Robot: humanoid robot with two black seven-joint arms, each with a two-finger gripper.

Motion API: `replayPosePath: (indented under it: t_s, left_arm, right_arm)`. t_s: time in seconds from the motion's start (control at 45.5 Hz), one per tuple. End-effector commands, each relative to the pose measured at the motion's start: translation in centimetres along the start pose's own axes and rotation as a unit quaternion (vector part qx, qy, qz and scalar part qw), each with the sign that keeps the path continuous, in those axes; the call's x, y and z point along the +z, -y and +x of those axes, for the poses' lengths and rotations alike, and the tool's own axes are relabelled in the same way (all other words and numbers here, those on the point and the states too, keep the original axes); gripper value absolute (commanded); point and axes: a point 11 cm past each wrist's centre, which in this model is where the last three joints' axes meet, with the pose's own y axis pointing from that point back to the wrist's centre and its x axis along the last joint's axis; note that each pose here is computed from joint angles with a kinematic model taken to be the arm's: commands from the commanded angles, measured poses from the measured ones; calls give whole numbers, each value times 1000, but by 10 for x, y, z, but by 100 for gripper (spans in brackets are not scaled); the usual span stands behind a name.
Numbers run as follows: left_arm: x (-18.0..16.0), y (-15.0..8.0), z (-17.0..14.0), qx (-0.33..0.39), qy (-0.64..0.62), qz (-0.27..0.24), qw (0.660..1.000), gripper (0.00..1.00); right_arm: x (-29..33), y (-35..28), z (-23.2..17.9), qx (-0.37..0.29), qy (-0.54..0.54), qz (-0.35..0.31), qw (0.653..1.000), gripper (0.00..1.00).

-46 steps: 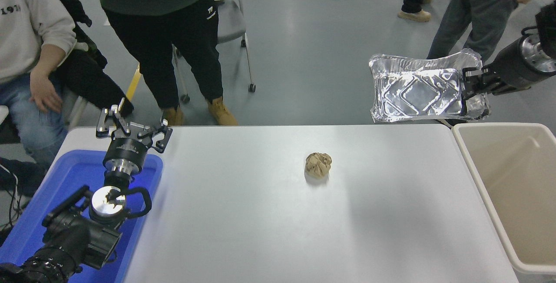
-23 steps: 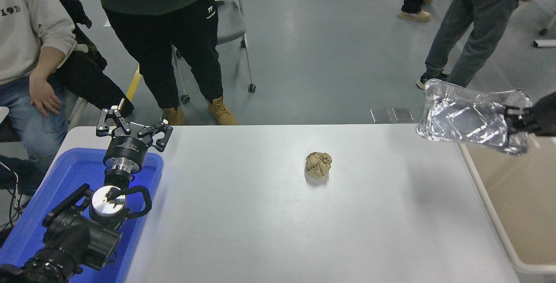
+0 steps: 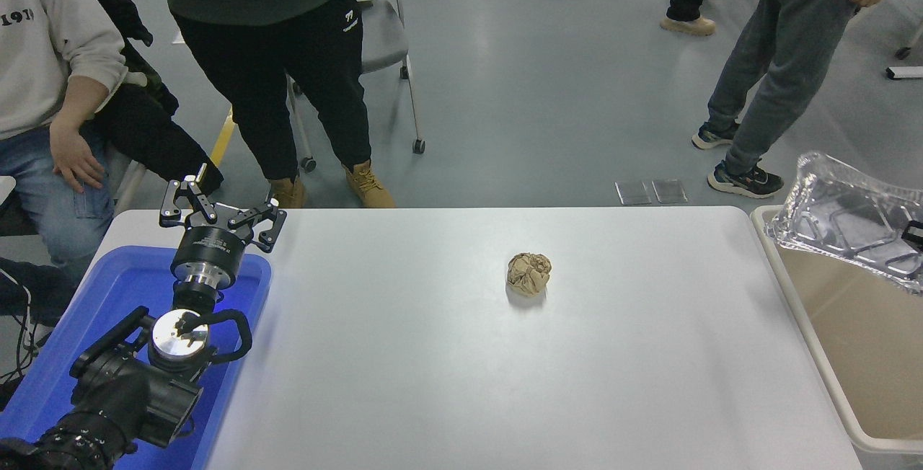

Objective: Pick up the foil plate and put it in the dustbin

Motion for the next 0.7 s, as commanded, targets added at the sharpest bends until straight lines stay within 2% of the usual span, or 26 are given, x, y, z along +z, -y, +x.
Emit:
replayPosePath:
  t_s: [0.0, 0.308, 0.681]
  left_arm:
    - [0, 0, 1, 1, 0, 0, 1000, 99]
    - [0, 0, 0, 0, 0, 0, 1000, 99]
    - [0, 0, 0, 0, 0, 0, 1000, 99]
  right_arm:
    - [35, 8, -8, 42, 35, -53, 997, 0]
    - [62, 18, -33, 75, 53, -88, 992, 0]
    - [63, 32, -81, 56, 64, -90, 992, 0]
